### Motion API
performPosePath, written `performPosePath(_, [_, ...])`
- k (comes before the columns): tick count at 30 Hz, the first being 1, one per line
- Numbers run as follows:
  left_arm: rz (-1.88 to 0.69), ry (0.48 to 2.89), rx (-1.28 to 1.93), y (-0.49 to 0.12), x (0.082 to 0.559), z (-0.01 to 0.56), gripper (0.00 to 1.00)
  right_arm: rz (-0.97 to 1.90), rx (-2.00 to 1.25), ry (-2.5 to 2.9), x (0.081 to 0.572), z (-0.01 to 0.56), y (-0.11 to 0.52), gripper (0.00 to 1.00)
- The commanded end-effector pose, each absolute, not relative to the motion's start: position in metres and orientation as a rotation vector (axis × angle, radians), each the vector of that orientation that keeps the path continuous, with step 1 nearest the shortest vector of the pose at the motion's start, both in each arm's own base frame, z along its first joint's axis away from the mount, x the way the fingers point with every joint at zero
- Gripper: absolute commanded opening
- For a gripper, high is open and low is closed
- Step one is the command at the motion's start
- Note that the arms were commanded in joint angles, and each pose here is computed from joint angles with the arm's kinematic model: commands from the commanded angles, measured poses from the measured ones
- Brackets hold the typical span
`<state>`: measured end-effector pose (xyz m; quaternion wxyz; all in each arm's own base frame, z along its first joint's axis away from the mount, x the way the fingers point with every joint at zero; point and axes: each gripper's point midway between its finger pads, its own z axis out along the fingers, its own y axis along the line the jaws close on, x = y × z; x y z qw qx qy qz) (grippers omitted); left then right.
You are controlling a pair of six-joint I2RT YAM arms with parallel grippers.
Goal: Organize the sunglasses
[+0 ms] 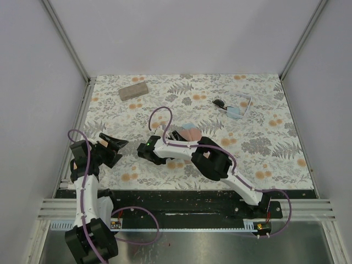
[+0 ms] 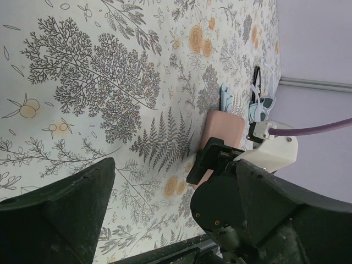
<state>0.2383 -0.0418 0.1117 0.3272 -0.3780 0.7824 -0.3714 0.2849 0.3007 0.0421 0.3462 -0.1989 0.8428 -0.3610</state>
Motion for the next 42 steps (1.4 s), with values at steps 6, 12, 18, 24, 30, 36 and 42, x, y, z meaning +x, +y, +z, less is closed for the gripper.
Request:
performPosePath(6, [-0.934, 1.996, -0.89, -0.038, 0.242, 0.129, 0.94, -0.656, -0.356, 2.219, 0.286, 0.096, 0.31, 0.7])
performPosePath(12, [-0.926, 1.986, -0.876, -0.038, 0.241, 0.132, 0.94, -0.466, -0.256, 2.236, 0.29, 0.135, 0.301, 0.7])
performPosePath(18, [-0.935, 1.992, -0.874, -0.039, 0.241, 0.13, 0.94, -0.182, -0.22, 2.281, 0.291, 0.152, 0.292, 0.94])
performPosePath(24, [-0.933, 1.985, -0.873, -0.038, 0.242, 0.13, 0.94, -0.41, -0.371, 2.282, 0.289, 0.13, 0.29, 0.99])
performPosePath(30, [-0.94, 1.984, -0.864, -0.039, 0.242, 0.13, 0.94, -0.728, -0.483, 2.242, 0.285, 0.097, 0.298, 0.99])
performPosePath(36, [-0.951, 1.987, -0.858, -0.041, 0.242, 0.13, 0.94, -0.835, -0.504, 2.225, 0.286, 0.066, 0.293, 0.99])
performPosePath(42, [-0.958, 1.987, -0.851, -0.042, 0.242, 0.13, 0.94, -0.937, -0.483, 2.21, 0.288, 0.055, 0.27, 0.99])
